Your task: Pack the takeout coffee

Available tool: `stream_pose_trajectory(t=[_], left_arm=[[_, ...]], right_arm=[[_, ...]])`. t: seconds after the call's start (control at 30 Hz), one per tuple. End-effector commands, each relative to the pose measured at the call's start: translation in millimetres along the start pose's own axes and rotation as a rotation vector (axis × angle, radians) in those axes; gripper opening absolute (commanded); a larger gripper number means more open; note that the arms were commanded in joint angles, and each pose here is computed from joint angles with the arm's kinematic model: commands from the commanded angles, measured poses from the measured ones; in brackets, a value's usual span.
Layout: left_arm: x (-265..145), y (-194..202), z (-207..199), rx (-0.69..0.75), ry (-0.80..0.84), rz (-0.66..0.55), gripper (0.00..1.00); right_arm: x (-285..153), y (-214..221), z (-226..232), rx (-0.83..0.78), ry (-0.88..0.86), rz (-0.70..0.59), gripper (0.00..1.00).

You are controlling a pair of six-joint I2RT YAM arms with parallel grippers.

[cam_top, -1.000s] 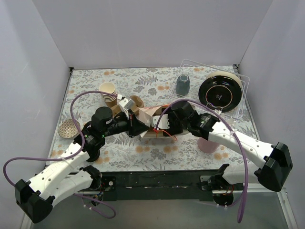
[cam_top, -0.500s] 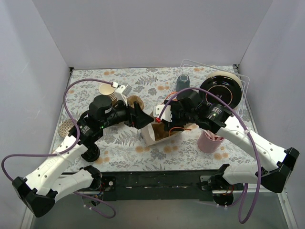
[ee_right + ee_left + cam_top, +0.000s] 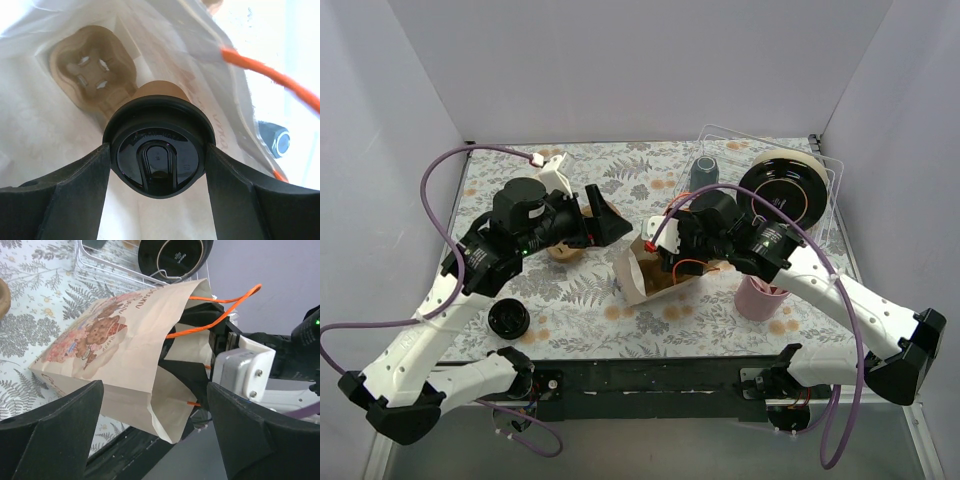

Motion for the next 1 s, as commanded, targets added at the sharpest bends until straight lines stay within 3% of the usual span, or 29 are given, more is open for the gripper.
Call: stream_pose_trajectory(t=[0.0, 0.07, 0.23, 0.6, 0.7, 0.83, 0.87, 0.97], left_arm=[[5.6, 16.8, 0.8, -0.028, -0.006, 0.143, 0.82], [13.8, 24.2, 2.5, -0.034, 0.003, 0.188, 0.82], [32.1, 25.1, 8.7, -0.019, 0.003, 0.162, 0.81], [49.3, 33.2, 41.5, 0.030, -0.208, 0.225, 0.63], [49.1, 36.1, 45.6, 0.040, -0.231, 0.242, 0.49], [43.9, 41.5, 44.6, 0.070, -0.206, 0.278, 0.22], [39.5, 41.1, 41.1, 0.077, -0.184, 0.281, 0.11], [24.2, 39.8, 37.0, 0.137, -0.142, 0.270, 0.00]], right_arm=[[-11.7, -21.2, -21.5, 0.048, 0.136, -0.079, 0.25], [-11.7, -26.2, -26.1, 0.085, 0.151, -0.074, 0.25], [-24.8, -43.2, -30.7, 0.120, 0.153, -0.131, 0.25], [-85.1, -82.6, -42.1, 0.214, 0.214, -0.326, 0.25], [-111.5, -90.1, -45.4, 0.274, 0.269, -0.415, 0.24], [-142.5, -96.4, -68.2, 0.385, 0.453, -0.478, 0.23], [-149.2, -93.1, -76.9, 0.417, 0.532, -0.460, 0.23], [-161.4, -90.6, -97.0, 0.466, 0.683, -0.403, 0.23]])
Point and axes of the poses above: each gripper's point midway between its finger pads, its own x axis out along the fingers, its own z axis along the line the jaws close on, y = z × x, the point moved 5 cm from there along -x, back along the fingers, and after that the axes turned 9 degrees about x, right-handed, at the moved point
